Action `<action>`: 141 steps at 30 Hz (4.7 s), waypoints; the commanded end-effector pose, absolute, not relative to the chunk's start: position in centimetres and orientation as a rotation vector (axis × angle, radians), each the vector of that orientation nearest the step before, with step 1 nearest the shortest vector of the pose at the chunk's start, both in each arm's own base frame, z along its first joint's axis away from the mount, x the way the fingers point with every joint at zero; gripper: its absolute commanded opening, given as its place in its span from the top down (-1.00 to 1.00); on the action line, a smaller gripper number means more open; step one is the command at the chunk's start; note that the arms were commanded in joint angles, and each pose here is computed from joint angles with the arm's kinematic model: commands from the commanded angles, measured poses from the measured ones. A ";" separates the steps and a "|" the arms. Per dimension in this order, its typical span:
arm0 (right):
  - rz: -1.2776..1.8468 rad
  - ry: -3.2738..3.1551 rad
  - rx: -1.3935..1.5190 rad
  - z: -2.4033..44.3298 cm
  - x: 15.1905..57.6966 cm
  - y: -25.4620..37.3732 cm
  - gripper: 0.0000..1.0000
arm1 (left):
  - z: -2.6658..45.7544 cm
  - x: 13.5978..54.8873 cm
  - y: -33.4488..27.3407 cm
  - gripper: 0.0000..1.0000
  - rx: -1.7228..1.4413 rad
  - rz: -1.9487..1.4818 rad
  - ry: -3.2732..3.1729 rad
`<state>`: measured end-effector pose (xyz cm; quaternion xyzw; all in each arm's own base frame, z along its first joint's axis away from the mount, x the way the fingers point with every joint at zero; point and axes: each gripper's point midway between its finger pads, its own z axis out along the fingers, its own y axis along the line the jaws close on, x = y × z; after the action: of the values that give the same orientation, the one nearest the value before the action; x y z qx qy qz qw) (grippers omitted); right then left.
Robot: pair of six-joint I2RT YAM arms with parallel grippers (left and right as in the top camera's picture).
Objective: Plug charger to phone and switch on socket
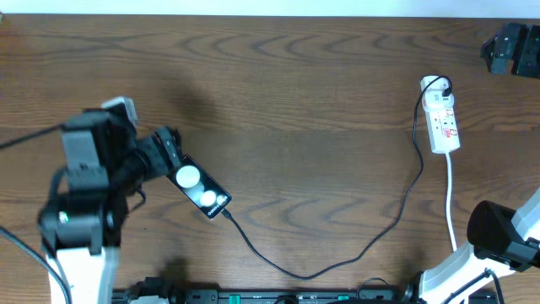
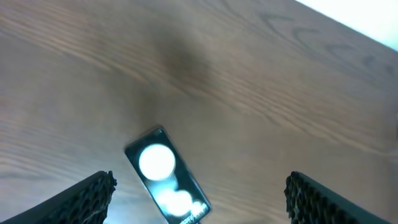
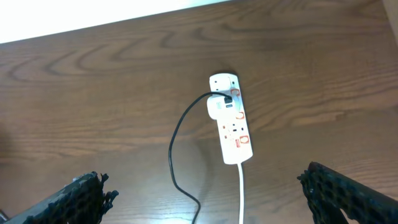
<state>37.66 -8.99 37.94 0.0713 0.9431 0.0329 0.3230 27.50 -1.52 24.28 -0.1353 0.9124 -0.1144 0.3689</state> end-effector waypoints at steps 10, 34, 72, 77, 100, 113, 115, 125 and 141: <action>0.097 2.479 0.206 37.8 37.7 -8.9 -0.99 | 24.4 27.6 -1.2 -0.78 -0.212 -0.206 1.565; 0.096 2.479 0.208 37.8 37.7 -8.9 -0.98 | 13.6 24.3 1.5 -0.79 -0.180 -0.023 1.719; 0.096 2.478 0.208 37.8 37.7 -8.9 -0.99 | 13.6 24.3 1.1 -0.79 -0.101 0.008 1.726; 0.096 2.478 0.208 37.8 37.7 -8.9 -0.99 | 13.6 24.3 1.1 -0.79 -0.101 0.008 1.726; 0.063 2.480 0.198 37.8 37.7 -9.3 -0.99 | 13.6 24.3 1.1 -0.79 -0.101 0.008 1.726; 0.284 2.373 0.060 32.6 42.4 -6.2 -0.99 | 13.6 24.3 1.1 -0.79 -0.101 0.008 1.726; 0.314 2.391 0.063 30.0 42.1 -5.9 -0.98 | 13.6 24.3 1.1 -0.79 -0.101 0.008 1.726; 0.330 2.283 -0.008 22.6 39.6 -3.7 -0.99 | 13.6 24.3 1.1 -0.79 -0.101 0.008 1.726; 0.295 1.991 -0.191 23.5 36.4 0.5 -0.98 | 13.6 24.3 1.1 -0.79 -0.101 0.008 1.726</action>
<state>36.67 -0.27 23.54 -0.0715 0.8373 0.1101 0.5308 24.48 0.77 15.30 -0.0414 0.7420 -0.0054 0.6691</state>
